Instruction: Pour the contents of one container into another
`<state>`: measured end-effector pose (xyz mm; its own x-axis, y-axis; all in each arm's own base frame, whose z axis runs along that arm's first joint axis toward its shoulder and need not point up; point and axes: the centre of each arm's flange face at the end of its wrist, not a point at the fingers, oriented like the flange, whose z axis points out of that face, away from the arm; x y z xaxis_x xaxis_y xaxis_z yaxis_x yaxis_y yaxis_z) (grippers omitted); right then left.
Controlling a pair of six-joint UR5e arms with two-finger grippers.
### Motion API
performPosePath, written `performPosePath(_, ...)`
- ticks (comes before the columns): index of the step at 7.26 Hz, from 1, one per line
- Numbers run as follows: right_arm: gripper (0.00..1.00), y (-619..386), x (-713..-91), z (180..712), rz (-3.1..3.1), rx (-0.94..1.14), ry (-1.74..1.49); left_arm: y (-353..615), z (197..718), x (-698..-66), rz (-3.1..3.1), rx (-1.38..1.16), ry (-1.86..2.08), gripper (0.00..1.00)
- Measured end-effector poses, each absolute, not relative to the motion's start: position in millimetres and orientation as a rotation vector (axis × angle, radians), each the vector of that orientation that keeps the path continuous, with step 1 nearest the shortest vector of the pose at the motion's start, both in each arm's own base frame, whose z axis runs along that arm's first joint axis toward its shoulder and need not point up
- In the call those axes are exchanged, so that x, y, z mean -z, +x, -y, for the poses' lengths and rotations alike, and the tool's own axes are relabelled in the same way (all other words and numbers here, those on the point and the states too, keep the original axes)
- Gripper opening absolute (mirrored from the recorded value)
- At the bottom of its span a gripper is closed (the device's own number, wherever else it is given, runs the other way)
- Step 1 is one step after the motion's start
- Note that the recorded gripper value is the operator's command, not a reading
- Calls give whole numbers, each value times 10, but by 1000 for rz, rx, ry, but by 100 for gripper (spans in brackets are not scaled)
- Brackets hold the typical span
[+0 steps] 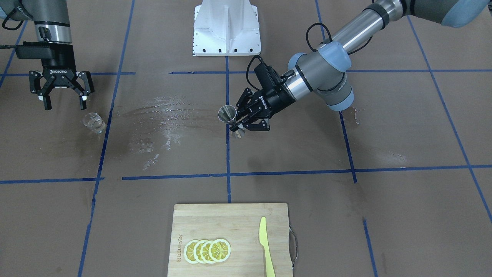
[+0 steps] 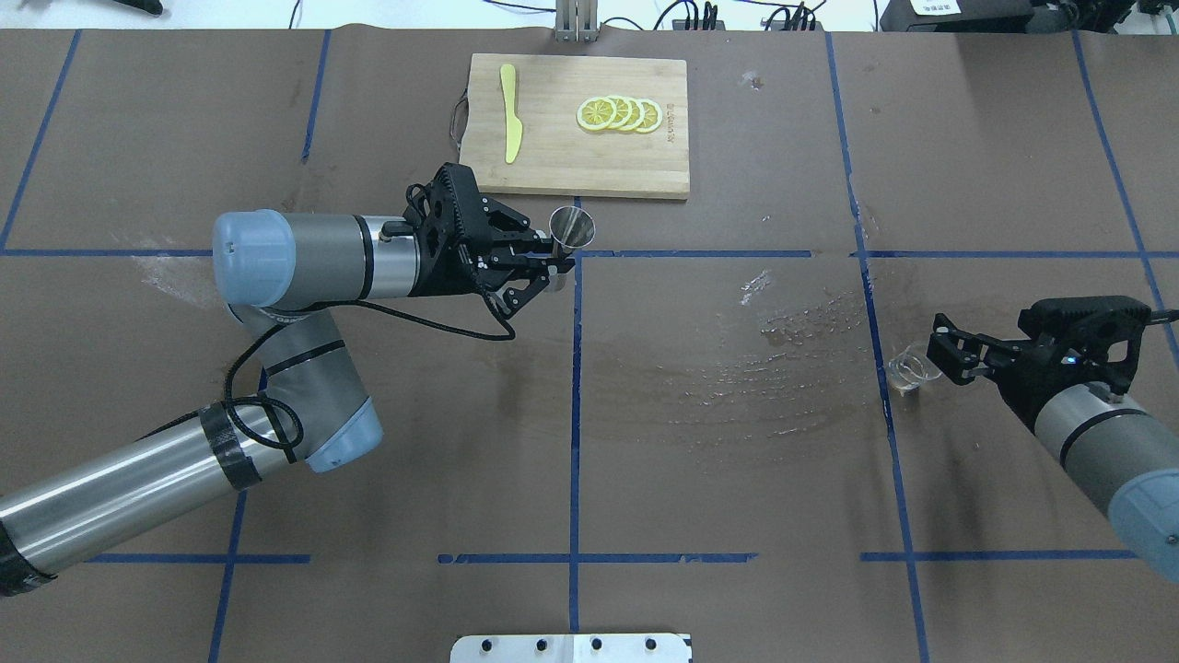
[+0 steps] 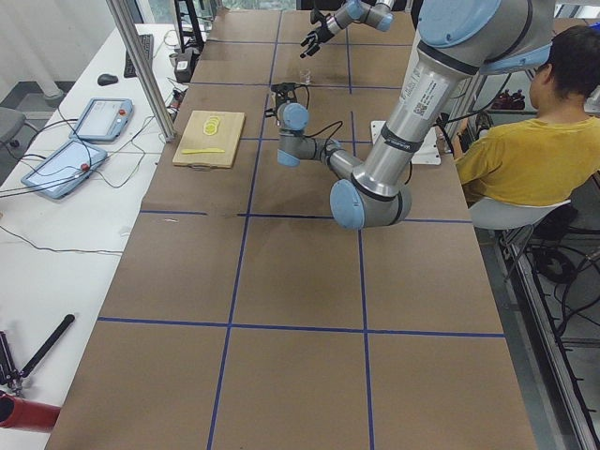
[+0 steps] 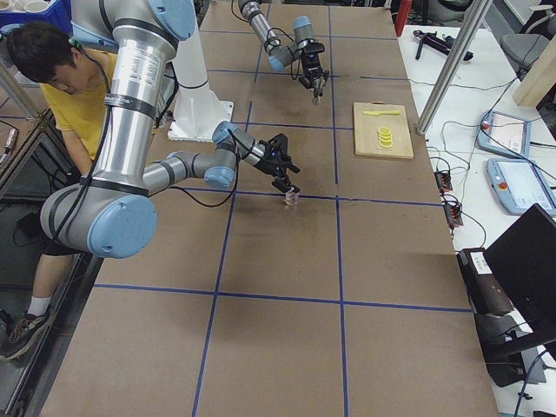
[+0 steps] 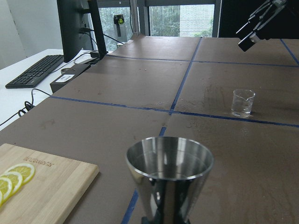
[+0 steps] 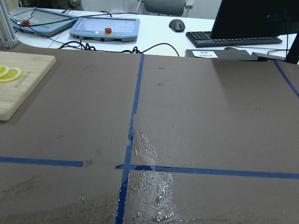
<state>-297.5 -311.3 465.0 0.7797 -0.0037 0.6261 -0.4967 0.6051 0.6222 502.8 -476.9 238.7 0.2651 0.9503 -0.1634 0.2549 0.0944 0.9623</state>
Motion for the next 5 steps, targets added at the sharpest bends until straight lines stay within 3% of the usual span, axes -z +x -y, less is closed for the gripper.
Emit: performPosePath(5,100,-3682,-4999,2888,545,-333,1088,5017,4770,-2422,-1216,-775,1401,0)
